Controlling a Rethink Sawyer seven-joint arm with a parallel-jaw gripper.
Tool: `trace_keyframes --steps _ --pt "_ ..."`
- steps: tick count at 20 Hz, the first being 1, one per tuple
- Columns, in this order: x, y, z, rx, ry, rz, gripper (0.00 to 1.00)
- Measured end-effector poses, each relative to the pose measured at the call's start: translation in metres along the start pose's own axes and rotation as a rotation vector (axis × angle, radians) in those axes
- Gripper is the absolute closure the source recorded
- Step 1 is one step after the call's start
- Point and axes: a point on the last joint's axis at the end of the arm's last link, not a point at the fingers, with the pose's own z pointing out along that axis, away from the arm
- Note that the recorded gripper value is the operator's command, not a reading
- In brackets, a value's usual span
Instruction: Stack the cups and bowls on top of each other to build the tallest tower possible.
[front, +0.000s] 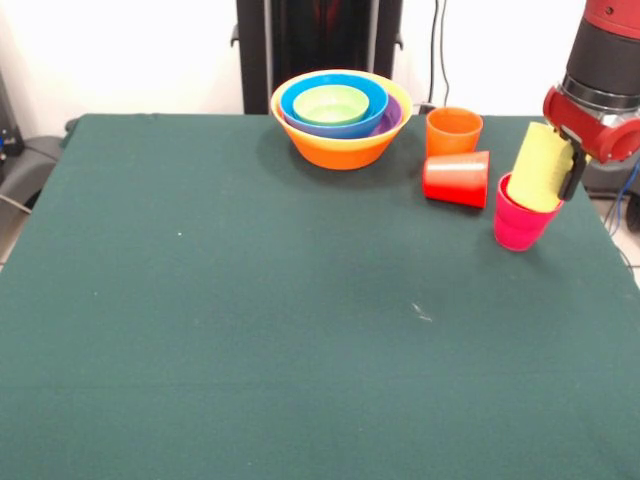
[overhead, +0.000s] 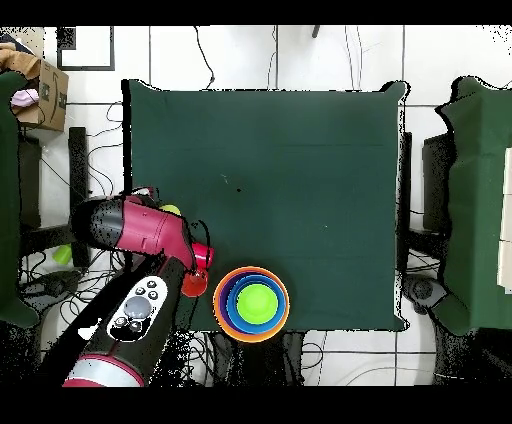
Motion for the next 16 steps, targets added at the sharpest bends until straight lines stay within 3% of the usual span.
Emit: trace_keyframes --steps 8,16 --pt "0.003 -0.011 -0.003 0.014 0.013 0.008 1.00" --pt "0.005 -0.024 0.011 0.050 0.045 0.024 1.00"
